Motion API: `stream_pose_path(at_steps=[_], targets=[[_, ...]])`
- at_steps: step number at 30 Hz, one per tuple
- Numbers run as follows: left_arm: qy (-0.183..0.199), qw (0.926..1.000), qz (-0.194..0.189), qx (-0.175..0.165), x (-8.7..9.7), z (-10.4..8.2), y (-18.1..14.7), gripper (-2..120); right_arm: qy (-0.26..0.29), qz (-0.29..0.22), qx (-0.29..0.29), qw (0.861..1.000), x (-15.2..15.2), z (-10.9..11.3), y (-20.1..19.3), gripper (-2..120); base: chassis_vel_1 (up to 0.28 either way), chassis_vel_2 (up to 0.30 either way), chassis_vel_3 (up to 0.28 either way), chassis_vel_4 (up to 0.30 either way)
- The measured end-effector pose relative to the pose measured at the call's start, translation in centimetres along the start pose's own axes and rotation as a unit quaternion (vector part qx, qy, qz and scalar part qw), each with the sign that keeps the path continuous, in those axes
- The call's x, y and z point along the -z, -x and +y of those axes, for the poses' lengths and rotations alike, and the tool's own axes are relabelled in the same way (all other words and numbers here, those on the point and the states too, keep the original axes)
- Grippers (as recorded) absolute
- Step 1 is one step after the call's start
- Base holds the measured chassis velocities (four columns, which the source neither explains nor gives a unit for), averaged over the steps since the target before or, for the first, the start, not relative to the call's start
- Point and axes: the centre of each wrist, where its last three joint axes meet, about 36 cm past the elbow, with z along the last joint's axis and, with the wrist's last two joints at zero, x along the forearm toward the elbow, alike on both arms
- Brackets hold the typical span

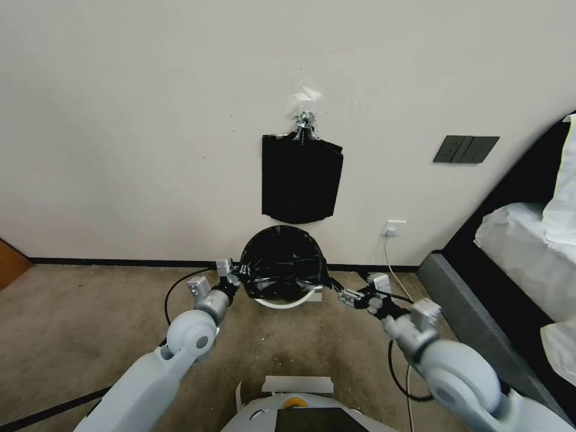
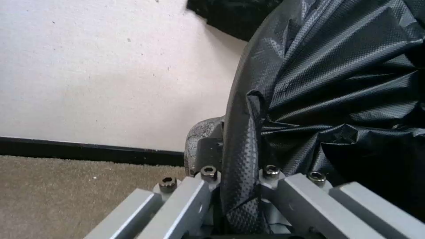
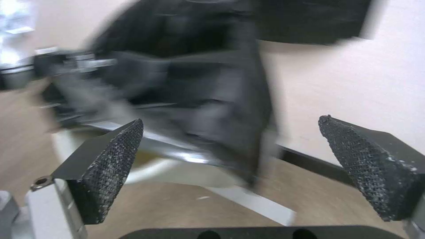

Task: Place a trash bag onto the trash bin.

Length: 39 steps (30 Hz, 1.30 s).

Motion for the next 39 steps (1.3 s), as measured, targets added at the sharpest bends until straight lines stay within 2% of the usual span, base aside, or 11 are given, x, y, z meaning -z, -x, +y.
stream_pose_path(at_steps=[3, 8, 11, 16, 22, 24, 26, 31, 34, 36, 39], targets=[[0.016, 0.9999, 0.002, -0.002, -0.5, -0.5, -0.5, 1, -0.030, 0.001, 0.049, 0.998, -0.2, 1.0, 0.6, 100, 0.000, 0.000, 0.000, 0.000], [0.032, 0.9995, 0.001, -0.004, -0.9, -0.7, -0.8, 1, -0.032, 0.000, 0.068, 0.997, 0.1, 1.4, 1.2, 100, 0.000, 0.000, 0.000, 0.000], [0.063, 0.9980, -0.003, -0.006, -1.7, -0.9, -1.2, 1, -0.028, 0.004, 0.082, 0.996, 0.6, 1.4, 1.8, 98, 0.000, 0.000, 0.000, 0.000], [0.072, 0.9973, -0.002, -0.010, -2.1, -1.4, -1.4, 1, -0.031, 0.008, 0.088, 0.996, 0.7, 1.4, 2.0, 93, 0.000, 0.000, 0.000, 0.000], [0.075, 0.9970, -0.001, -0.017, -2.0, -1.9, -1.4, 1, -0.040, 0.024, 0.105, 0.993, 0.6, 1.6, 2.0, 69, 0.000, 0.000, 0.000, 0.000], [0.076, 0.9970, -0.001, -0.018, -2.0, -1.9, -1.5, 1, -0.045, 0.027, 0.108, 0.993, 0.6, 1.6, 2.1, 67, 0.000, 0.000, 0.000, 0.000], [0.077, 0.9968, 0.000, -0.021, -1.8, -2.1, -1.7, 1, -0.054, 0.032, 0.109, 0.992, 0.5, 1.7, 2.1, 57, 0.000, 0.000, 0.000, 0.000], [0.076, 0.9969, 0.001, -0.022, -1.8, -2.1, -1.9, 1, -0.069, 0.026, 0.094, 0.993, 0.2, 1.6, 2.3, 45, 0.000, 0.000, 0.000, 0.000], [0.071, 0.9972, 0.001, -0.023, -1.9, -2.3, -2.1, 1, -0.092, 0.027, 0.085, 0.992, -0.2, 1.4, 2.2, 30, 0.000, 0.000, 0.000, 0.000], [0.070, 0.9973, 0.000, -0.024, -1.9, -2.4, -2.1, 1, -0.095, 0.030, 0.086, 0.991, -0.3, 1.4, 2.1, 27, 0.000, 0.000, 0.000, 0.000], [0.067, 0.9974, 0.002, -0.027, -1.9, -2.6, -2.2, 1, -0.098, 0.039, 0.092, 0.990, -0.6, 1.4, 2.0, 12, 0.000, 0.000, 0.000, 0.000]])
